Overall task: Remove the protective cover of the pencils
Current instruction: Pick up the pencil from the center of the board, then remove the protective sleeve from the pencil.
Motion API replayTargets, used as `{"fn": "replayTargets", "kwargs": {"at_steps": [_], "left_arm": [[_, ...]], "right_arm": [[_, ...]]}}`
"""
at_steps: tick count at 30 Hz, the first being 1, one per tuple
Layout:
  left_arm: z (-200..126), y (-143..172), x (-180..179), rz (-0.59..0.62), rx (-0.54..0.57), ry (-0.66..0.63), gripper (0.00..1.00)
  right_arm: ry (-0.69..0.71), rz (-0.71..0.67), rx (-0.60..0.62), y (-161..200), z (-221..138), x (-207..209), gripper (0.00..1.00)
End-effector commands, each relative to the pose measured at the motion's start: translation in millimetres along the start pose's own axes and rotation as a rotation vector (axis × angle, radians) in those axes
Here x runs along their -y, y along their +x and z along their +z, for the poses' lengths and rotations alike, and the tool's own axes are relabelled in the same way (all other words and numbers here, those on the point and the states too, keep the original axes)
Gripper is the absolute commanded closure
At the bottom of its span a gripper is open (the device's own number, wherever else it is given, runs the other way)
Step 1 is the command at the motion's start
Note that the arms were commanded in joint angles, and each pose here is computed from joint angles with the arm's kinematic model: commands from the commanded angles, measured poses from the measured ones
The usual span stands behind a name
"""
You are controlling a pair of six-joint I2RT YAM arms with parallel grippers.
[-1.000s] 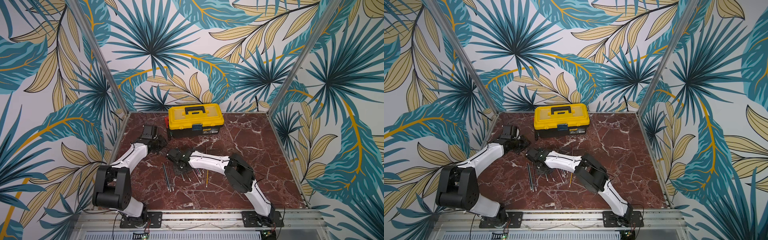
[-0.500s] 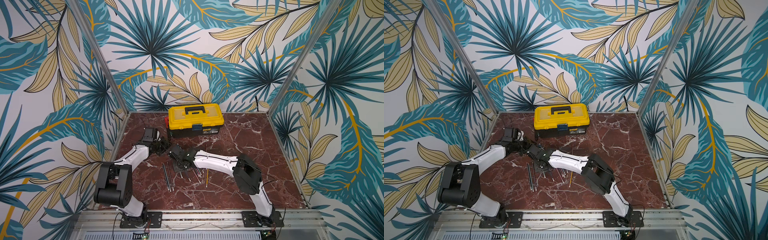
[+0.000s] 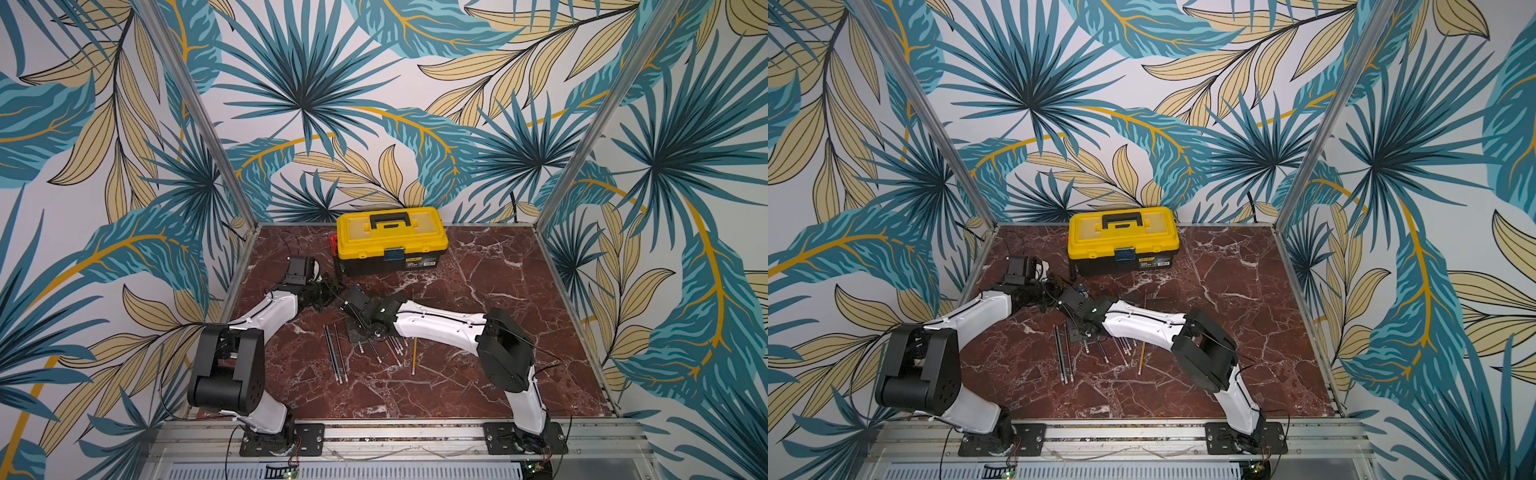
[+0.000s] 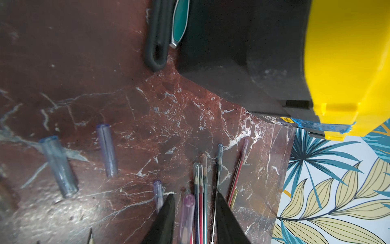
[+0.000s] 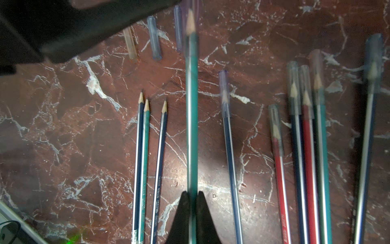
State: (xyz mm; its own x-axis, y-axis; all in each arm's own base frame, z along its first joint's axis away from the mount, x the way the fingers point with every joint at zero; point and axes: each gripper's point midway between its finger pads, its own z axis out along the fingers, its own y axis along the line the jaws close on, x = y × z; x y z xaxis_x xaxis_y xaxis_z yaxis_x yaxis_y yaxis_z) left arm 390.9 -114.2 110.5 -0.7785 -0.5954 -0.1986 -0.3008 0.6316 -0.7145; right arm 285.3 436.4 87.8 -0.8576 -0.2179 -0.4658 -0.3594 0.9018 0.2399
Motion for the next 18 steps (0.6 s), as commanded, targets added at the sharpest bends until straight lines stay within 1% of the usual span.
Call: {"fn": "replayTargets", "kwargs": {"at_steps": [1, 5, 11, 15, 18], "left_arm": [[-2.8, 0.9, 5.5, 0.026, 0.006, 0.034, 0.67], [-4.0, -1.7, 5.1, 0.038, 0.023, 0.028, 0.68], [-4.6, -3.4, 5.4, 0.049, 0.031, 0.025, 0.79], [-2.3, -0.8, 7.8, 0.058, 0.018, 0.029, 0.80], [-1.7, -1.2, 8.9, 0.068, 0.024, 0.025, 0.78]], "right_arm": [[-0.037, 0.018, 0.023, -6.2, -10.0, -4.6, 1.00], [-0.047, 0.020, 0.021, -8.2, -12.2, -7.4, 1.00], [-0.050, 0.020, 0.036, -11.3, -17.6, -7.3, 1.00], [-0.050, 0.023, 0.054, -13.8, -21.9, -5.8, 1.00], [-0.048, 0.025, 0.052, -14.7, -23.4, -6.0, 1.00]]}}
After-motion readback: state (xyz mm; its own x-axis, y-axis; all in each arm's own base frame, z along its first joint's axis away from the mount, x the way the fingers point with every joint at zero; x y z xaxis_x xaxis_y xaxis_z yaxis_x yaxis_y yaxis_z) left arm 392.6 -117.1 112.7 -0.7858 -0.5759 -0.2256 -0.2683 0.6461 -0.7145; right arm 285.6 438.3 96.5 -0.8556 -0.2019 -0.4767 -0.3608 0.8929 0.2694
